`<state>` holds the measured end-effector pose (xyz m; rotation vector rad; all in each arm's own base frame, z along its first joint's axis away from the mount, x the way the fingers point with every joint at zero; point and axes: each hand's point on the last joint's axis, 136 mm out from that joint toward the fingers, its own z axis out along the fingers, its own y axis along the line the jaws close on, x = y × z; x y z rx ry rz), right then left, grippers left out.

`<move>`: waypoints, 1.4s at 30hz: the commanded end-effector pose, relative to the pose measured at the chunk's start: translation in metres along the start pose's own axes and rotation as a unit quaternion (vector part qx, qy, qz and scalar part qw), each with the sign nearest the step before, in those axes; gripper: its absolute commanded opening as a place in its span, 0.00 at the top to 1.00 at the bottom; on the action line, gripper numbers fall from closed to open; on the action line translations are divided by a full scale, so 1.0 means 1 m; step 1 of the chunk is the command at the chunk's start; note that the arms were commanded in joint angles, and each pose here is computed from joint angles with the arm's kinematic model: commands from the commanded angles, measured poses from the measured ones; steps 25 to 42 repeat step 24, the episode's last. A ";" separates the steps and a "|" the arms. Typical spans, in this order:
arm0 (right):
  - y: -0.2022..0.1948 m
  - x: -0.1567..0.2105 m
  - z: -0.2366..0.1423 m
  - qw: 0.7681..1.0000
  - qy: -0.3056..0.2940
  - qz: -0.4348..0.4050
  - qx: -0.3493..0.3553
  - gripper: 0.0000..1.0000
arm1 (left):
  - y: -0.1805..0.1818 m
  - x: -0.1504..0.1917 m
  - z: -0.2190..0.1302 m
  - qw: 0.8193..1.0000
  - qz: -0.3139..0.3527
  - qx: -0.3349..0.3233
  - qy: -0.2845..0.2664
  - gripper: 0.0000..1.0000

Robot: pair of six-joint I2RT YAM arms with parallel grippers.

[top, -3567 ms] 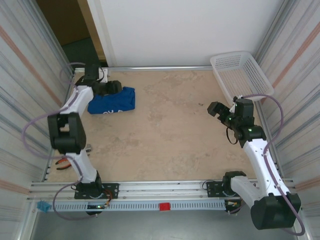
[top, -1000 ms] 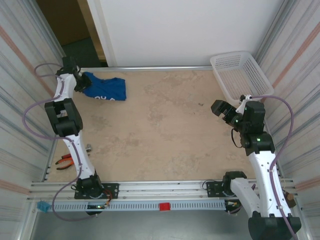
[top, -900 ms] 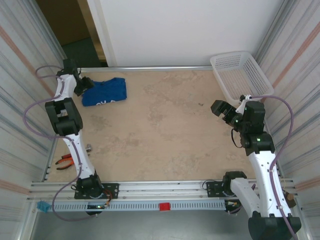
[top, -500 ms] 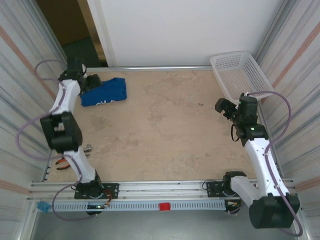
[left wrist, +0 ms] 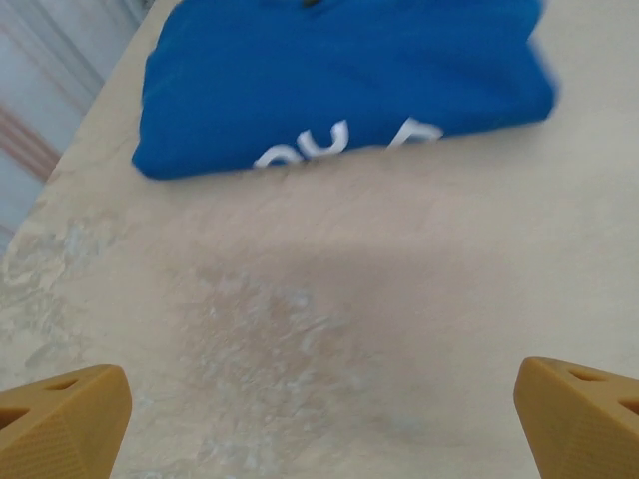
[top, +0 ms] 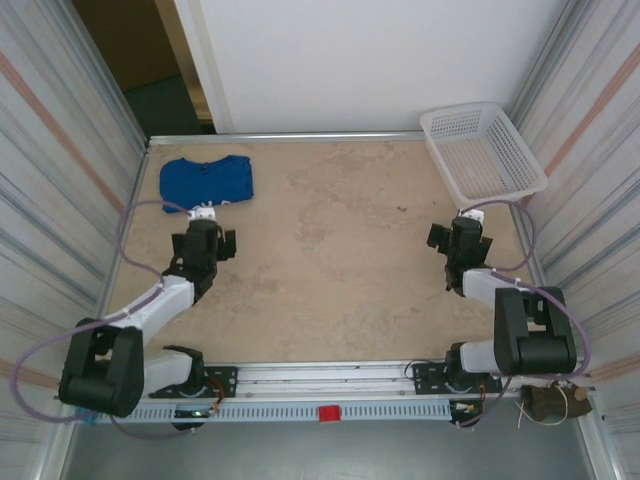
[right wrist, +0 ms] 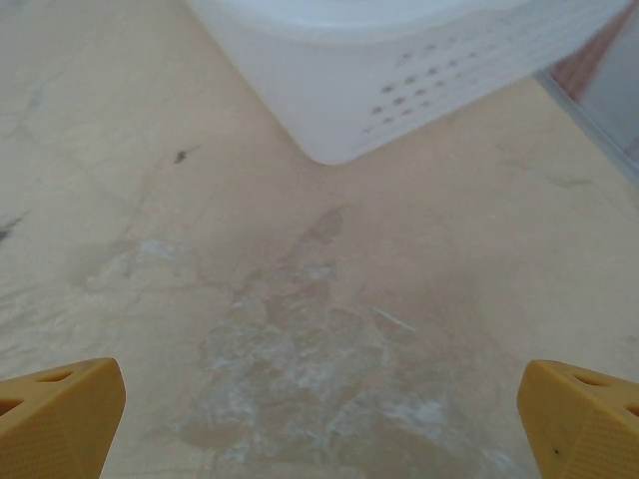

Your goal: Fold the inside-out t-shirt

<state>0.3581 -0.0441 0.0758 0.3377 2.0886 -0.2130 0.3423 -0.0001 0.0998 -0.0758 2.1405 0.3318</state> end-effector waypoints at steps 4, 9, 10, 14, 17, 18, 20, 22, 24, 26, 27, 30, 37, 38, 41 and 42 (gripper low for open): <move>0.031 -0.023 0.013 0.990 -0.103 -0.014 -0.100 0.01 | 0.004 -0.037 0.024 0.992 -0.025 0.031 -0.123 0.02; 0.031 -0.018 0.021 0.992 -0.053 -0.006 -0.117 0.01 | -0.008 -0.023 0.047 0.991 -0.025 0.077 -0.105 0.01; 0.033 -0.021 0.020 0.991 -0.069 -0.011 -0.113 0.01 | -0.007 -0.022 0.046 0.991 -0.030 0.085 -0.097 0.01; 0.034 -0.020 0.019 0.992 -0.056 -0.015 -0.116 0.01 | -0.007 -0.022 0.047 0.991 -0.029 0.085 -0.097 0.01; 0.036 -0.018 0.022 0.991 -0.051 -0.015 -0.123 0.01 | -0.007 -0.022 0.049 0.991 -0.030 0.086 -0.095 0.01; 0.036 -0.018 0.024 0.991 -0.047 -0.014 -0.124 0.01 | -0.007 -0.022 0.049 0.991 -0.030 0.086 -0.095 0.01; 0.035 -0.017 0.024 0.991 -0.045 -0.012 -0.125 0.01 | -0.007 -0.021 0.050 0.992 -0.030 0.086 -0.093 0.01; 0.035 -0.018 0.020 0.991 -0.055 -0.013 -0.125 0.01 | -0.006 -0.022 0.049 0.991 -0.031 0.086 -0.097 0.01; 0.036 -0.018 0.014 0.991 -0.071 -0.025 -0.109 0.01 | -0.008 -0.023 0.043 0.990 -0.022 0.086 -0.110 0.01; 0.036 -0.018 0.014 0.991 -0.071 -0.025 -0.109 0.01 | -0.008 -0.023 0.043 0.990 -0.022 0.086 -0.110 0.01; 0.036 -0.018 0.014 0.991 -0.071 -0.025 -0.109 0.01 | -0.008 -0.023 0.043 0.990 -0.022 0.086 -0.110 0.01; 0.036 -0.018 0.014 0.991 -0.071 -0.025 -0.109 0.01 | -0.008 -0.023 0.043 0.990 -0.022 0.086 -0.110 0.01; 0.036 -0.018 0.014 0.991 -0.071 -0.025 -0.109 0.01 | -0.008 -0.023 0.043 0.990 -0.022 0.086 -0.110 0.01; 0.036 -0.018 0.014 0.991 -0.071 -0.025 -0.109 0.01 | -0.008 -0.023 0.043 0.990 -0.022 0.086 -0.110 0.01; 0.036 -0.018 0.014 0.991 -0.071 -0.025 -0.109 0.01 | -0.008 -0.023 0.043 0.990 -0.022 0.086 -0.110 0.01; 0.036 -0.018 0.014 0.991 -0.071 -0.025 -0.109 0.01 | -0.008 -0.023 0.043 0.990 -0.022 0.086 -0.110 0.01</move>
